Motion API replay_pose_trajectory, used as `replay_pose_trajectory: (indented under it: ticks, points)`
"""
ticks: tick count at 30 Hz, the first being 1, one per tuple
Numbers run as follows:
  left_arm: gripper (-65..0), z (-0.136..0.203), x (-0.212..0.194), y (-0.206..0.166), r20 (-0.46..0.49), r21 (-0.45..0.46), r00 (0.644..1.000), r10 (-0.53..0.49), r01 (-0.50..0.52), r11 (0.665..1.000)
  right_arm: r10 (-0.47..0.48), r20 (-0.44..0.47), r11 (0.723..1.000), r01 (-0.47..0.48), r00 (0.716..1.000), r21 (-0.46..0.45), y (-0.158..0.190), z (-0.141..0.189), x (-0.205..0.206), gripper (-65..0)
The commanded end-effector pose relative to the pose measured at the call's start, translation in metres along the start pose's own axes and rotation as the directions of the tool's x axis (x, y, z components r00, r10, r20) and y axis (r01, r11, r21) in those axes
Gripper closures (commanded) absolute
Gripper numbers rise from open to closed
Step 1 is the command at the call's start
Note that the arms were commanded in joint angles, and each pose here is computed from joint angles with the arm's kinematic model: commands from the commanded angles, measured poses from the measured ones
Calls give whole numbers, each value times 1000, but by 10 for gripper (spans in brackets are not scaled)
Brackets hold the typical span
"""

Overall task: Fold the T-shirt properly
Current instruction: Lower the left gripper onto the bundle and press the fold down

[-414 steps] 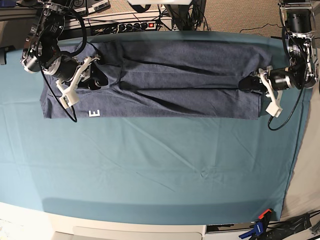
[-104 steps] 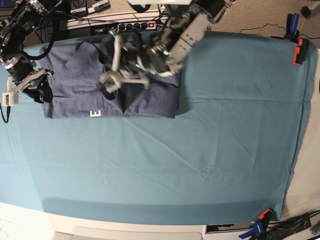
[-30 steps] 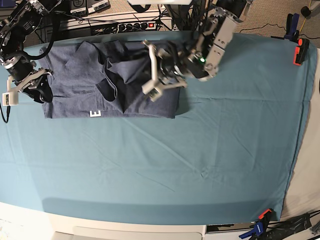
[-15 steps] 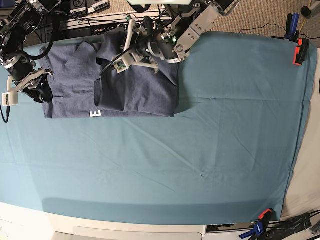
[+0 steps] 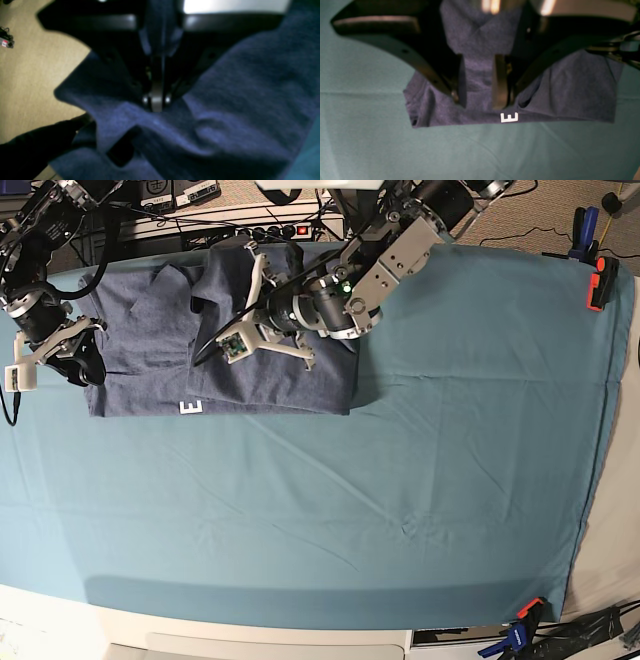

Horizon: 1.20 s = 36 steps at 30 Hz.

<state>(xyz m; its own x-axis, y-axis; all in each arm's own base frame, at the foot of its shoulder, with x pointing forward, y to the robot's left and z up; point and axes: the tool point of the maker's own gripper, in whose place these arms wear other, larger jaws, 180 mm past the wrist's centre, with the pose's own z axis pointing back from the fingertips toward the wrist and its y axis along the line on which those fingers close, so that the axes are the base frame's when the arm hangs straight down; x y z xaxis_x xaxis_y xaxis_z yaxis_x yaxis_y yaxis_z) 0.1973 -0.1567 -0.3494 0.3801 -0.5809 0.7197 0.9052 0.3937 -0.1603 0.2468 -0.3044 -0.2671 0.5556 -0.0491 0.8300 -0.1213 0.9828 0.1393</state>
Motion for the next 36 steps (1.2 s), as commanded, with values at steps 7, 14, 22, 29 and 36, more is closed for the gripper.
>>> replay_pose_trajectory:
  ticks: [7,14,22,29,36]
  points:
    - [0,2,29,36,87,188,986,-140,122,975,25,56,1000,-25,998,5,0,4,17,-186]
    - [0,-15,20,49,65,155,997,-49,38,987,25,59,1000,-25,998,5,0,4,17,-186]
    - [0,-25,51,33,135,100,990,-38,24,995,25,62,1000,-25,998,5,0,4,18,-186]
    - [0,-33,59,49,122,141,989,-79,61,988,25,62,1000,-25,998,5,0,4,18,-186]
    - [0,-64,16,60,41,118,999,-15,10,993,25,63,1000,-25,998,5,0,4,18,-186]
